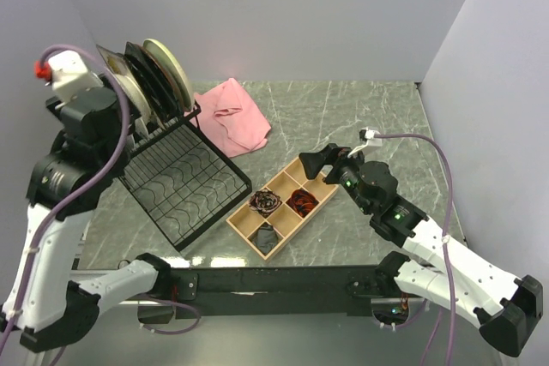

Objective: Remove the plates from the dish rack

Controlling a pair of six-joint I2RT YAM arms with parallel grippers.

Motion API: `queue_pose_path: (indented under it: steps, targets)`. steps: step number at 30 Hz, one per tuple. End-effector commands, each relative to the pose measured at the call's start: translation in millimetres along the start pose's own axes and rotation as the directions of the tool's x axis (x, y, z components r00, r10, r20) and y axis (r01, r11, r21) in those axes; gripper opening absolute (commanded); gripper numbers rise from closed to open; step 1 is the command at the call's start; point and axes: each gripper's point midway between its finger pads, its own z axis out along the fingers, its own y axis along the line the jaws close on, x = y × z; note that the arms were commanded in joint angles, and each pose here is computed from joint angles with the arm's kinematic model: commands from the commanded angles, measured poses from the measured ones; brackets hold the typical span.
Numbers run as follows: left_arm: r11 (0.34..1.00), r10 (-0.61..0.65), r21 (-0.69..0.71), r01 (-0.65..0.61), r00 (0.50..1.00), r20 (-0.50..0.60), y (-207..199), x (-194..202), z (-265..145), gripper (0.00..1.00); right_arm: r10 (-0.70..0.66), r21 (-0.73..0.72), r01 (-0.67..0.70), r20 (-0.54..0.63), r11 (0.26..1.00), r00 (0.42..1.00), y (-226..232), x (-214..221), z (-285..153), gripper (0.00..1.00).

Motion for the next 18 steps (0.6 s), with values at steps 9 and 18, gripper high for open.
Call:
queue_pose_path:
  steps: [9,18]
  targets:
    - [0.989,-0.075,-0.13,0.075,0.997,0.001,44.9,4.0,-9.6,0.68,-0.003,-0.04,0.004,0.032,0.999,0.999,16.6,-19.0,0.3,1.0]
    - [0.994,-0.088,-0.07,0.083,0.993,-0.077,40.3,25.0,22.2,0.66,-0.003,-0.042,0.004,0.038,0.999,0.999,17.0,-21.5,-2.3,1.0]
